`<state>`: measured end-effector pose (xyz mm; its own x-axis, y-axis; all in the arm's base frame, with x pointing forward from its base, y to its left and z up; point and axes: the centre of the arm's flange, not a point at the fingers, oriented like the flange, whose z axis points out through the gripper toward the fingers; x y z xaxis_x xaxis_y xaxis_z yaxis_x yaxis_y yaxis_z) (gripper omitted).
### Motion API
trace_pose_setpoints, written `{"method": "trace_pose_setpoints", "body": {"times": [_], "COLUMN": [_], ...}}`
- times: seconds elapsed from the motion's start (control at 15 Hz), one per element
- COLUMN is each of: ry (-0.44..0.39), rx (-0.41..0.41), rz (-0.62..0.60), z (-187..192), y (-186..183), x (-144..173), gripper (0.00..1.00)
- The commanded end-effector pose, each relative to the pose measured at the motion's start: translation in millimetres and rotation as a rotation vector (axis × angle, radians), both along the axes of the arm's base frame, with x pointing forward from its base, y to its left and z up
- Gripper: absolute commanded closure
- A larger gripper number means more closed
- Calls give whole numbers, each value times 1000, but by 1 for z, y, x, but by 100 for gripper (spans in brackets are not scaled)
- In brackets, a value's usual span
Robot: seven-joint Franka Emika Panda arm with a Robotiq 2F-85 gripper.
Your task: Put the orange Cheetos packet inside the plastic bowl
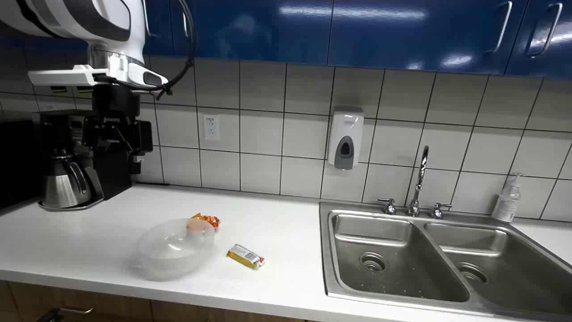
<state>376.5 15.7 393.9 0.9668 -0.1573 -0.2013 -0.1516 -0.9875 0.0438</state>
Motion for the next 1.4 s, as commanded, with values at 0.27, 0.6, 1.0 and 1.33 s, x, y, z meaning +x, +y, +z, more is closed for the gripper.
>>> {"method": "trace_pose_setpoints", "body": {"times": [0.27, 0.6, 1.0, 1.33], "ry": [-3, -34, -76, -147], "rx": [-1, -1, -15, -31], "rz": [9, 14, -28, -74], "z": [-6, -36, -92, -132], "y": [-1, -21, -36, -30], "x": [2, 35, 77, 108], "gripper": [0, 0, 0, 0]}}
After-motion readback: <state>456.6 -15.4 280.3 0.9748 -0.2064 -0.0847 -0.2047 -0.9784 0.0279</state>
